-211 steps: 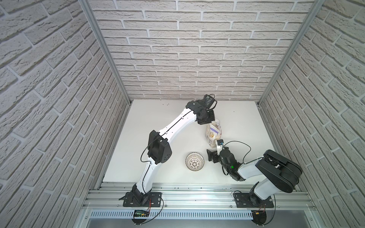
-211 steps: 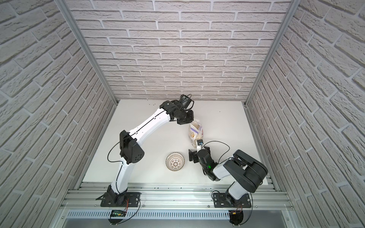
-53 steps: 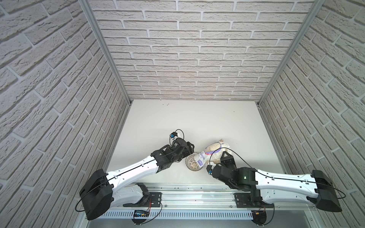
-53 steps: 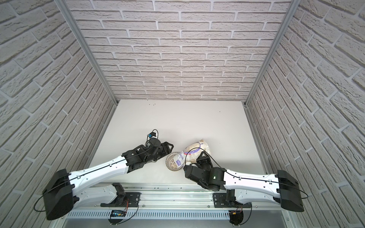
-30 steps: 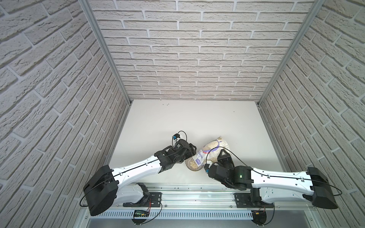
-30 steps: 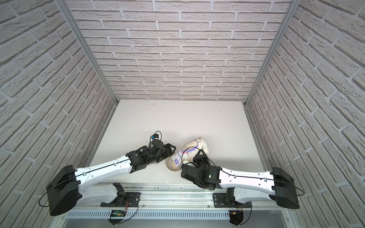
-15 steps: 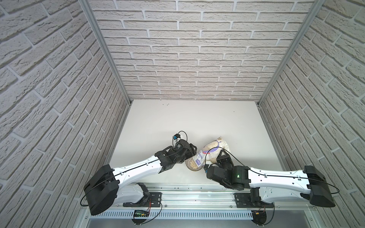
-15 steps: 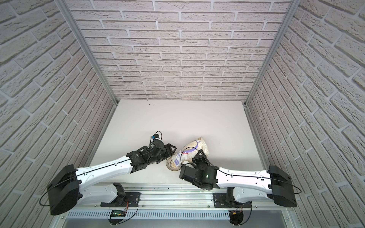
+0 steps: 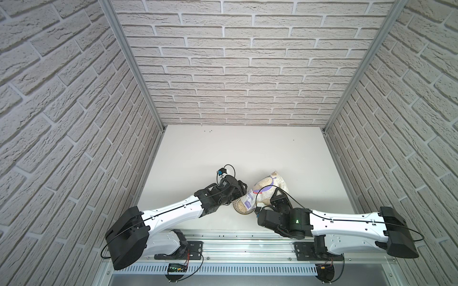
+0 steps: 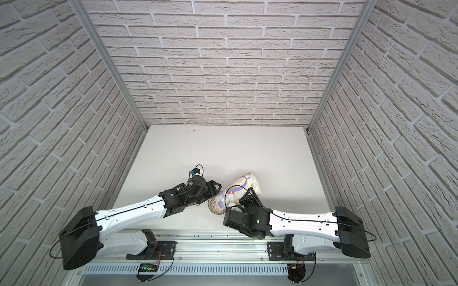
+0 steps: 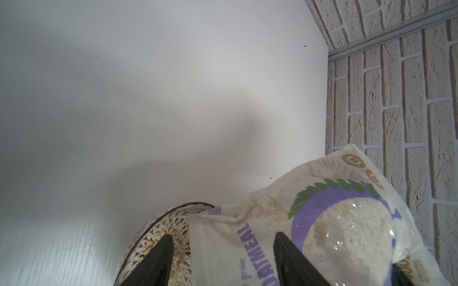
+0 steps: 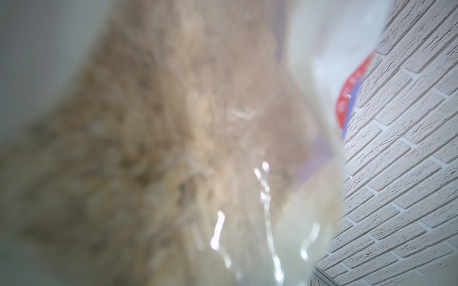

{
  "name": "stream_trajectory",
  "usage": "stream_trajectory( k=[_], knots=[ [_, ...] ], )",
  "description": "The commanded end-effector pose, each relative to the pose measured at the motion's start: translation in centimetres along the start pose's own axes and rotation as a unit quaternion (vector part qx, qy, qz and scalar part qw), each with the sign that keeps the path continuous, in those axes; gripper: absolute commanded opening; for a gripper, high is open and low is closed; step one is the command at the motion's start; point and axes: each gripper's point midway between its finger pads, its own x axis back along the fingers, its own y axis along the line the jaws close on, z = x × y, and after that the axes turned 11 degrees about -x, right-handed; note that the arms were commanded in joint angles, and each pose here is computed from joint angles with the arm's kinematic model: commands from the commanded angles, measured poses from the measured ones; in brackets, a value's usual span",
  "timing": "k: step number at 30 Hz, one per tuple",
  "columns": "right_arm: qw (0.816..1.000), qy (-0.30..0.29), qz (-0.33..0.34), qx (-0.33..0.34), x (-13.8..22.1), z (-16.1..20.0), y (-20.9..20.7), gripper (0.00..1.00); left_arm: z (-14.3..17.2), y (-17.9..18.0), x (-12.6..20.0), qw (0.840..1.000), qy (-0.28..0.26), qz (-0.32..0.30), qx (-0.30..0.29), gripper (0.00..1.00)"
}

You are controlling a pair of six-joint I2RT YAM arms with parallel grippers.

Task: Pour the oats into the breakfast bowl
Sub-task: Pour the oats into the bowl.

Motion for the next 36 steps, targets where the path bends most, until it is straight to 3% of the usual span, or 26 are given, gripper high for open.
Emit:
stream_trajectory(
  k=[1,3,7,10,13,16,19,22,25,28,31,34,36],
  knots=[
    [0.990,0.034,0.087,-0.109,1.3,1.5,-5.5,0.03,0.1,-0.2,-0.2,1.000,-0.004,0.007,0.001,0.67],
    [0.993,0.054,0.092,-0.046,0.9,1.8,-4.3,0.03,0.1,-0.3,-0.3,1.000,-0.003,0.009,0.001,0.67],
    [0.986,0.035,0.097,-0.132,1.5,2.0,-6.2,0.03,0.1,-0.3,-0.3,1.000,0.000,0.008,-0.001,0.67],
    [0.993,0.057,0.094,-0.048,0.9,1.6,-4.3,0.03,0.1,-0.4,-0.4,1.000,-0.002,0.009,0.001,0.67],
    [0.986,0.040,0.097,-0.131,1.5,1.5,-6.2,0.03,0.2,-0.3,-0.4,1.000,0.000,0.008,0.000,0.67],
    [0.993,0.051,0.093,-0.056,0.9,1.3,-4.3,0.03,0.2,-0.3,-0.4,1.000,-0.002,0.008,0.001,0.67],
    [0.986,0.025,0.086,-0.144,1.4,1.2,-5.9,0.03,0.2,-0.3,-0.3,1.000,0.000,0.006,-0.001,0.67],
    [0.993,0.035,0.085,-0.078,0.8,0.9,-4.3,0.03,0.1,-0.4,-0.3,1.000,-0.003,0.007,-0.001,0.68],
    [0.986,0.026,0.086,-0.138,1.1,1.3,-5.9,0.03,0.1,-0.2,-0.2,1.000,-0.002,0.003,-0.004,0.69],
    [0.994,0.060,0.087,-0.038,0.4,1.7,-3.9,0.03,0.0,-0.1,-0.3,1.000,-0.005,0.001,-0.002,0.69],
    [0.989,0.046,0.082,-0.117,0.6,1.9,-5.3,0.03,0.1,-0.2,-0.2,1.000,-0.003,0.003,-0.004,0.69],
    [0.993,0.071,0.086,-0.026,0.1,2.1,-3.4,0.03,0.1,-0.1,-0.2,1.000,-0.003,0.001,-0.004,0.69],
    [0.988,0.068,0.089,-0.103,0.6,2.8,-5.2,0.03,0.1,-0.1,-0.1,1.000,-0.004,0.001,-0.005,0.69]
  ],
)
